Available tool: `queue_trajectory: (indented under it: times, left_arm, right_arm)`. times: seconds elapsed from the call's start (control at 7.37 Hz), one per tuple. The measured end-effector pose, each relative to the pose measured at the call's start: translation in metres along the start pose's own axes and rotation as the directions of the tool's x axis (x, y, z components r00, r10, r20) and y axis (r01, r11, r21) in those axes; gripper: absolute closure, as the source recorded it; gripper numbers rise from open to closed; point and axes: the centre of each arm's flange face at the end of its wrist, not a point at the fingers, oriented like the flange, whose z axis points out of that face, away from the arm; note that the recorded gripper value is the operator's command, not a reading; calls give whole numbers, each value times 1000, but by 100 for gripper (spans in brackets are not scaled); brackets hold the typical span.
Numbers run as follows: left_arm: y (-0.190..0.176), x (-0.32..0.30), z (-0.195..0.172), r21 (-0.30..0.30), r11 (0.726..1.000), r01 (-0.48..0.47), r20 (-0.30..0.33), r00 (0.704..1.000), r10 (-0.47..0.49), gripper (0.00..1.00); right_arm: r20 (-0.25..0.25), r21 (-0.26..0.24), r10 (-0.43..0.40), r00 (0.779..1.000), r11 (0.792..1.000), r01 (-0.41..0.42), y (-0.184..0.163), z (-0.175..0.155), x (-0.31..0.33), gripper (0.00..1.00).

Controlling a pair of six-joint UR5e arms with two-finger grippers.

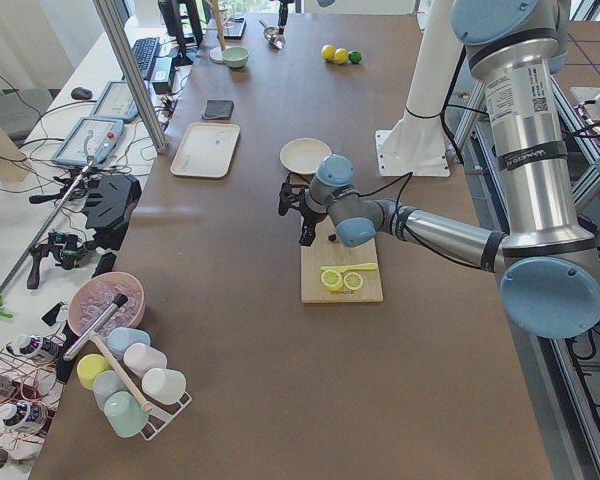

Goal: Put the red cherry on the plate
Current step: 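Lower the left gripper onto the cutting board and grasp the cherry stems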

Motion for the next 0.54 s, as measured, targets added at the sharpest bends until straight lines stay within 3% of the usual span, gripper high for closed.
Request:
queue_trajectory:
  times: [0.27, 0.54]
  left_arm:
    - [40, 28, 33, -46, 998, -49, 8, 999, 49, 17]
    - [69, 45, 52, -75, 992, -98, 10, 995, 99, 34]
  right_arm:
    - [-39, -19, -39, 998, 999, 38, 23, -6, 58, 0]
    - [-57, -29, -39, 998, 999, 38, 34, -6, 79, 0]
